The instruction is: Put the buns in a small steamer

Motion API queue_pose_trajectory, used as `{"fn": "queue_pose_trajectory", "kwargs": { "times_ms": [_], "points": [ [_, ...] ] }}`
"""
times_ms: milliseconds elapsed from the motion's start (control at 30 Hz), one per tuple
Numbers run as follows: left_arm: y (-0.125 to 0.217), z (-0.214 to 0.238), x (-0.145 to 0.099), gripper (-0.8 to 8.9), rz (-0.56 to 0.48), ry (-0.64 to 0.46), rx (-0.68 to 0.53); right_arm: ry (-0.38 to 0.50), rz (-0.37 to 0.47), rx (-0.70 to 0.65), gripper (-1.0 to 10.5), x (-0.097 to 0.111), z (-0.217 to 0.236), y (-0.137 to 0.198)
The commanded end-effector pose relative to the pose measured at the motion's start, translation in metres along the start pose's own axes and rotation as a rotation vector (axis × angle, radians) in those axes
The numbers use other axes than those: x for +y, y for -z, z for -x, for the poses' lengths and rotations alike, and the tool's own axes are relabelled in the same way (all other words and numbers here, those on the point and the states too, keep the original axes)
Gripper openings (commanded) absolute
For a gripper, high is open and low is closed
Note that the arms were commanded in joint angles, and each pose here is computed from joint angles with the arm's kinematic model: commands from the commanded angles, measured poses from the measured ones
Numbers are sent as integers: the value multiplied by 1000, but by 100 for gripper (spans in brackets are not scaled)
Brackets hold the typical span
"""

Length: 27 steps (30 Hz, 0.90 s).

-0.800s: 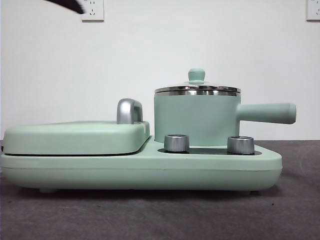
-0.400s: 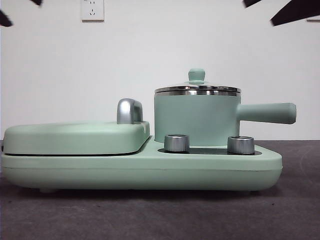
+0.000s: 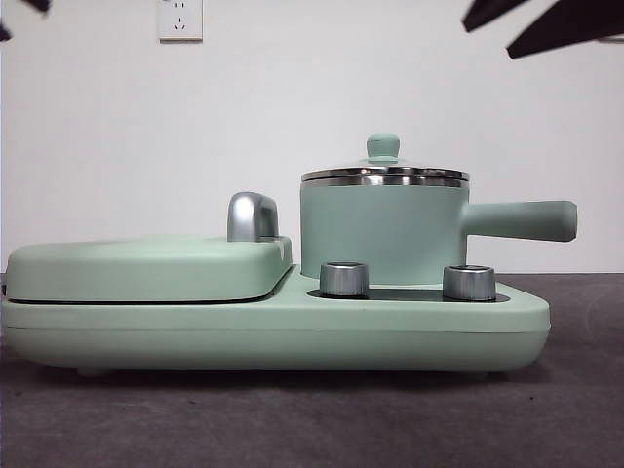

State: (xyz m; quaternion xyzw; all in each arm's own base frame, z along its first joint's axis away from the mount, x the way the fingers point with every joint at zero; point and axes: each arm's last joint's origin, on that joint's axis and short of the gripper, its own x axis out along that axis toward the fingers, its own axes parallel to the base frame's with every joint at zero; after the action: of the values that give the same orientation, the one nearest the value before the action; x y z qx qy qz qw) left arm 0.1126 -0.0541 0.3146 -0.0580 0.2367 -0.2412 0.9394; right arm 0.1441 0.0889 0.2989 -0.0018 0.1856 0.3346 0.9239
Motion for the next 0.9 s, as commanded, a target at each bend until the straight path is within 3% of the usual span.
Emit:
{"fn": "queue_pose_trajectory", "kwargs": {
  "times_ms": [33, 667, 733, 900],
  "points": [
    [-3, 1, -1, 11, 1, 8, -22, -7, -4, -18, 19, 1, -1, -3],
    [-2, 1, -1, 12, 2, 5, -10, -6, -3, -23, 19, 1, 0, -3],
    [-2, 4, 1, 12, -73, -16, -26, -6, -3, -23, 19, 1, 0, -3],
    [16, 1, 24, 12, -81, -145, -166, -7, -3, -23, 19, 1, 0, -3]
  ]
}}
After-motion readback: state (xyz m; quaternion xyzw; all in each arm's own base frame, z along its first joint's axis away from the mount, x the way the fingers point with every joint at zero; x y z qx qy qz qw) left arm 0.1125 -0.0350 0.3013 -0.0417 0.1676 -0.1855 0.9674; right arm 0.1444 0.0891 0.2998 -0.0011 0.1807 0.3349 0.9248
